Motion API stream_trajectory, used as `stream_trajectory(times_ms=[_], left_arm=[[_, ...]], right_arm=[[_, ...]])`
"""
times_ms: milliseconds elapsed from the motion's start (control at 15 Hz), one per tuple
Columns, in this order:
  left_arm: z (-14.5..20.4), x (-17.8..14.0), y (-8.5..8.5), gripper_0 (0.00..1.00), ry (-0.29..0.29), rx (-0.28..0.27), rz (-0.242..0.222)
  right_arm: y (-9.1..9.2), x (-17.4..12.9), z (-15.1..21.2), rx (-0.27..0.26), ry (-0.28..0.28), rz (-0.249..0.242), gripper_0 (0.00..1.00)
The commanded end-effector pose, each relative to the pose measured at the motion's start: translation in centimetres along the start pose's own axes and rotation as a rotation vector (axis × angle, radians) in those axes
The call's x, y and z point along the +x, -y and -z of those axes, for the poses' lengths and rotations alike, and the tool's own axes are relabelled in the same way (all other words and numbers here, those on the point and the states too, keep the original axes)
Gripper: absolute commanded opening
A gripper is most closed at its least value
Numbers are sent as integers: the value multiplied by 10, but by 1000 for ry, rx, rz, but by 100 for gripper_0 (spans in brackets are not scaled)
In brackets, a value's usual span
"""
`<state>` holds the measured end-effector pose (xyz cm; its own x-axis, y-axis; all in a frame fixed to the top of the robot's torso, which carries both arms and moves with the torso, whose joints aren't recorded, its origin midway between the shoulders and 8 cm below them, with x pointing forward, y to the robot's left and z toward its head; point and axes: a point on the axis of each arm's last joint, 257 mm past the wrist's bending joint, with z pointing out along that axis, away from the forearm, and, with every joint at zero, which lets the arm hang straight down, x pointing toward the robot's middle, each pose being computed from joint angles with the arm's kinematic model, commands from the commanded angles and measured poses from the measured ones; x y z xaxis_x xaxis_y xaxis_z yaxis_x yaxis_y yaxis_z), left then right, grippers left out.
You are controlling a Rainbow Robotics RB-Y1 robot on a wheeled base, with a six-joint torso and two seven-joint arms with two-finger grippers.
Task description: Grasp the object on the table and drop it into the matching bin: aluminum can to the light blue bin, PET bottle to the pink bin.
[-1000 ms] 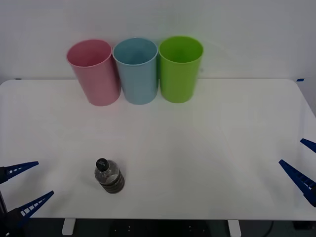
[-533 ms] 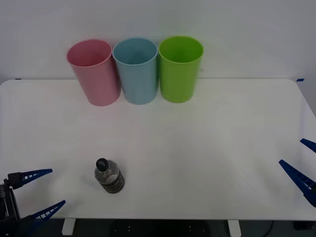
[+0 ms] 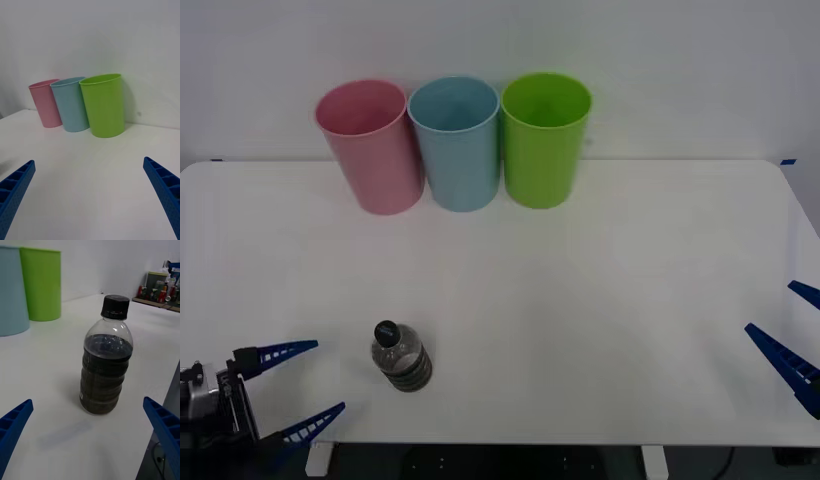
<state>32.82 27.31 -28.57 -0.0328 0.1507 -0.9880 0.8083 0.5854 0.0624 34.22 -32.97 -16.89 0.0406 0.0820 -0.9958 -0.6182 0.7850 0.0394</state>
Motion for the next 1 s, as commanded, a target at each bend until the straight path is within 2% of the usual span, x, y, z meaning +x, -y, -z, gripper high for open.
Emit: stream_trajectory(times_ms=[67, 1000], left_arm=[[-14, 4, 6, 100, 7, 5, -8], [-78, 8, 21, 100, 28, 19, -17]], right_arm=[[0, 0, 0, 0, 0, 0, 100], [0, 0, 0, 0, 0, 0, 100]])
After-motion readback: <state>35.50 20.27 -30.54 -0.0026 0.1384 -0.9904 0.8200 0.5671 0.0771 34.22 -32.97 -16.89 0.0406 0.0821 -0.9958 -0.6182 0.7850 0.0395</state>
